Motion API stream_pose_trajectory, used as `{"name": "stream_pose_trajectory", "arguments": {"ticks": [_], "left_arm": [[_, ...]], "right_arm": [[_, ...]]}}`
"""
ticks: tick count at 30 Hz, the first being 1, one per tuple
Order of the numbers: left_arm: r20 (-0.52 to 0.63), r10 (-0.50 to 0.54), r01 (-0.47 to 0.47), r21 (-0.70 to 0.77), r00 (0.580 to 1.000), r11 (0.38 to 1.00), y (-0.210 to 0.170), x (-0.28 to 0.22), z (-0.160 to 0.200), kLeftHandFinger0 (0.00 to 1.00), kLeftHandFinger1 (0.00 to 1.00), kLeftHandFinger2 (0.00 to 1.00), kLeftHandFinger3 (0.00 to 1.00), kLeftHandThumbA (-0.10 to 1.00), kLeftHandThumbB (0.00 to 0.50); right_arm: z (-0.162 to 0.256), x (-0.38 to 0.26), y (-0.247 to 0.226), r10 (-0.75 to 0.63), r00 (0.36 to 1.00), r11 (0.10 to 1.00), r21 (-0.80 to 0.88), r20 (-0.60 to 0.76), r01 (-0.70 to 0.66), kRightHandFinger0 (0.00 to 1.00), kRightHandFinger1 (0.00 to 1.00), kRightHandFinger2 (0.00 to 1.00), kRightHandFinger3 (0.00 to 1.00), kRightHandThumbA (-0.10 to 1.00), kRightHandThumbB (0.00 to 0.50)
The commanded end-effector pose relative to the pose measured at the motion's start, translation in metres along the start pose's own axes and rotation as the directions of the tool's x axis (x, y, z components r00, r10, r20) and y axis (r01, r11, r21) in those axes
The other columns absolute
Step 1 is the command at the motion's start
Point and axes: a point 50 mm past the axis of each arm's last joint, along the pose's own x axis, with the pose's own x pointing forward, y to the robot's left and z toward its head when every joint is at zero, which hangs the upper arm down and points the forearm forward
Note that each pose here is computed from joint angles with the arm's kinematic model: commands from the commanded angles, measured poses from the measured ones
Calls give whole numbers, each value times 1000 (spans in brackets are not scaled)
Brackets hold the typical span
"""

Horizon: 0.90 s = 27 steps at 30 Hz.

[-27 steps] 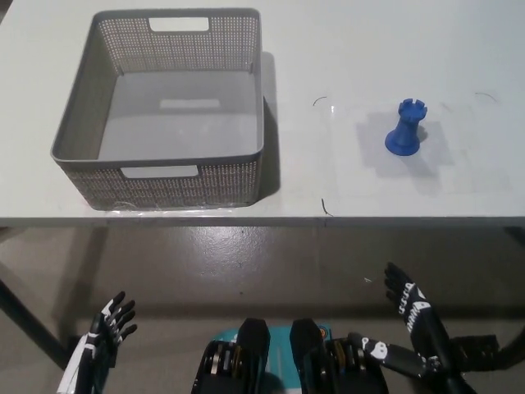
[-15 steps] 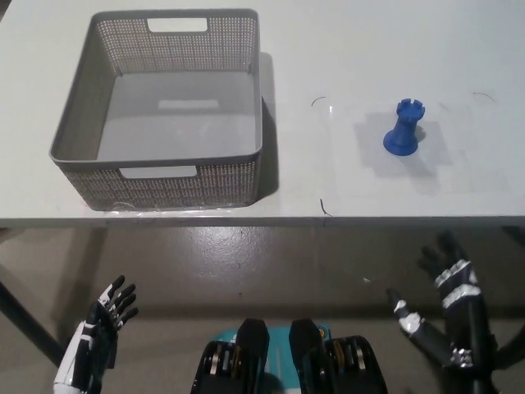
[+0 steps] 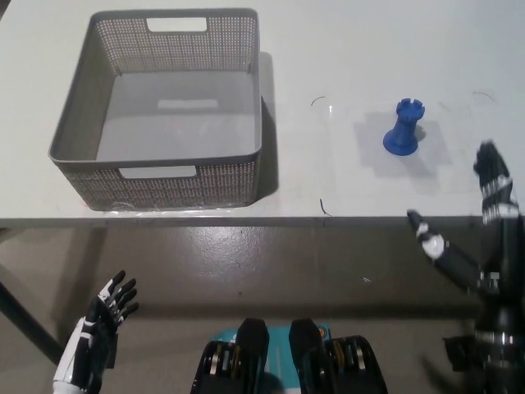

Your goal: Use the right hand to pick up a chess pieces and put it into a container on the left hand side

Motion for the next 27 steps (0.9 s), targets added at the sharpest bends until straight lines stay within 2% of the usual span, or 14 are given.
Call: {"name": "stream_pose_trajectory", "arguments": {"ticks": [1, 4, 6, 8, 9, 11, 13, 14, 17, 19, 27], "left_arm": [[16, -5, 5, -6, 1000, 1000, 1, -2, 7, 1000, 1000, 1000, 1000, 1000, 287], [14, -2, 2, -10, 1000, 1000, 3, -2, 5, 1000, 1000, 1000, 1000, 1000, 275], [12, -3, 3, -4, 1000, 1000, 4, -3, 4, 1000, 1000, 1000, 1000, 1000, 269], [12, -1, 1, -8, 1000, 1000, 6, -3, 4, 1000, 1000, 1000, 1000, 1000, 275], [12, 1, -1, -10, 1000, 1000, 7, -3, 4, 1000, 1000, 1000, 1000, 1000, 282], [13, 3, -3, -6, 1000, 1000, 8, -3, 3, 1000, 1000, 1000, 1000, 1000, 282], [15, -1, 1, -6, 1000, 1000, 8, -4, 2, 1000, 1000, 1000, 1000, 1000, 264], [15, -5, 5, -5, 1000, 1000, 8, -4, 2, 1000, 1000, 1000, 1000, 1000, 255], [13, -9, 9, -10, 1000, 1000, 9, -6, 3, 1000, 1000, 1000, 1000, 1000, 254], [13, -7, 7, -9, 1000, 1000, 9, -7, 5, 1000, 1000, 1000, 1000, 1000, 263], [24, 8, -8, -15, 1000, 1000, 7, -7, 5, 1000, 1000, 1000, 1000, 1000, 265]], "right_arm": [[5, 44, 1, -47, 998, 999, -22, 31, 47, 1000, 1000, 1000, 1000, 808, 179], [0, 68, 3, -47, 999, 999, -13, 10, 47, 1000, 1000, 1000, 1000, 775, 163], [-7, 90, 3, -25, 1000, 1000, -12, -15, 25, 1000, 1000, 1000, 1000, 831, 183], [-12, 107, 5, 6, 999, 998, -54, -45, -8, 1000, 1000, 1000, 1000, 978, 266], [-15, 117, 7, 17, 997, 997, -76, -70, -22, 1000, 1000, 1000, 1000, 1000, 316], [-20, 130, 9, 36, 994, 996, -82, -105, -44, 1000, 1000, 1000, 1000, 1000, 354], [-29, 143, 11, 47, 989, 991, -116, -144, -64, 1000, 1000, 1000, 1000, 1000, 419], [-32, 147, 12, 48, 986, 990, -120, -159, -67, 1000, 1000, 1000, 1000, 1000, 436], [-43, 166, 17, 54, 978, 987, -140, -199, -83, 1000, 1000, 1000, 1000, 1000, 441], [-49, 180, 21, 54, 972, 987, -138, -230, -87, 1000, 1000, 1000, 1000, 1000, 426], [-72, 217, 31, 45, 938, 979, -174, -344, -110, 1000, 1000, 1000, 1000, 1000, 451]]}}
